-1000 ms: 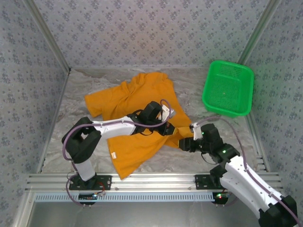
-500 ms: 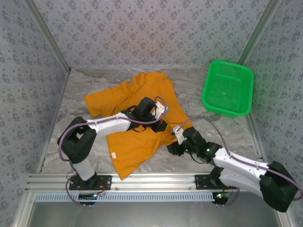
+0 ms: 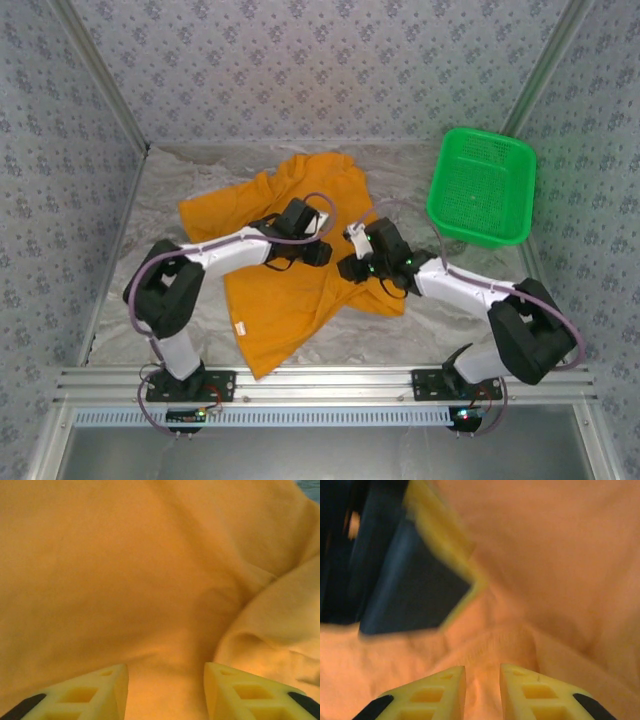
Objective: Fold the inside-out t-shirt
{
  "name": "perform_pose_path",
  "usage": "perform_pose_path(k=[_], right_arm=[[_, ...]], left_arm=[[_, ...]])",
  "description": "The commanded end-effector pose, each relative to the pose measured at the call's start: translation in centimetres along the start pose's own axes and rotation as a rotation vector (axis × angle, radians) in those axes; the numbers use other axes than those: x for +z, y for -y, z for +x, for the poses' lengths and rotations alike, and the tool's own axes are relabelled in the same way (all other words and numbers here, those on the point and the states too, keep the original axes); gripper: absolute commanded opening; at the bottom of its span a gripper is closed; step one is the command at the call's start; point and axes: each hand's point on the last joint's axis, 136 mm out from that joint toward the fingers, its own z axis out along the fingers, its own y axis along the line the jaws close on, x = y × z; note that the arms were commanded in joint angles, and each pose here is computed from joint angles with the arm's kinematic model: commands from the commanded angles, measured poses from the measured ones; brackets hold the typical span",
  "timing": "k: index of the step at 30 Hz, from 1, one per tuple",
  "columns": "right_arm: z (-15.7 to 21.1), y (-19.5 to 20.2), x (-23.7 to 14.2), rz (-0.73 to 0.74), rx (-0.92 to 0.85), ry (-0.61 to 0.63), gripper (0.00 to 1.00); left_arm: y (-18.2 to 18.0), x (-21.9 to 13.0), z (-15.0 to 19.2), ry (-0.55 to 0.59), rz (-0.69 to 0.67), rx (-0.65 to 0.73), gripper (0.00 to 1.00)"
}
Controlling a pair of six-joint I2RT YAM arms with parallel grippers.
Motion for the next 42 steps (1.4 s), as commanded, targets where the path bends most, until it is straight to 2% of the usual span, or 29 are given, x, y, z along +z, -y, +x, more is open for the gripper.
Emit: perform_pose_path(k=[1, 4, 7, 12, 16, 19, 21, 24, 29, 31, 32, 35, 38, 42], right_arm=[[1.5, 0.7, -1.2, -0.013, 0.043, -0.118, 0.27], [2.2, 2.2, -2.8, 0.008, 0.119, -0.125, 0.29], [2.3, 2.8, -4.0, 0.049, 0.098, -0.117, 0.33], [1.7, 2.8, -3.9, 0.038, 0.093, -0.095, 0.37], [0.9, 3.6, -4.3, 0.062, 0.098, -0.077, 0.38], [1.7, 3.2, -4.3, 0.042, 0.096, -0.08, 0.38], [2.5, 2.7, -4.5, 0.02, 0.068, -0.085, 0.37], [3.4, 1.4, -5.2, -0.028, 0.025, -0.052, 0.37], [4.8, -5.0, -5.1, -0.276, -0.125, 0.029, 0.4], [5.4, -6.0, -4.6, -0.26, -0.175, 0.036, 0.41], [5.5, -6.3, -4.3, -0.254, -0.191, 0.037, 0.41], [5.1, -5.9, -4.0, -0.217, -0.182, 0.061, 0.41], [4.2, -4.5, -4.4, -0.139, -0.166, 0.106, 0.45], [4.2, -3.4, -5.1, -0.085, -0.146, 0.133, 0.47]], left_arm=[[2.8, -2.1, 3.8, -0.063, 0.13, -0.089, 0.5], [3.9, -2.7, 6.6, -0.067, 0.149, -0.071, 0.59], [4.5, -2.6, 7.2, -0.033, 0.17, -0.054, 0.69], [5.4, 0.0, 7.1, -0.086, 0.195, -0.045, 0.66], [5.5, 1.8, 6.3, -0.114, 0.169, -0.026, 0.55], [5.7, 1.6, 5.6, -0.119, 0.138, 0.049, 0.36], [5.3, 0.5, 4.3, -0.07, 0.103, 0.066, 0.2], [5.2, -1.9, 2.3, -0.008, 0.112, 0.068, 0.13], [4.5, -5.1, 0.3, 0.044, 0.109, 0.081, 0.0], [4.3, -6.0, -0.3, 0.073, 0.115, 0.082, 0.0], [4.4, -6.4, -0.6, 0.089, 0.122, 0.078, 0.01], [6.3, -6.5, -0.1, 0.074, 0.23, 0.089, 0.46], [7.6, -4.5, 2.0, 0.014, 0.268, 0.069, 0.56], [7.7, -1.0, 4.9, -0.052, 0.222, 0.043, 0.6]])
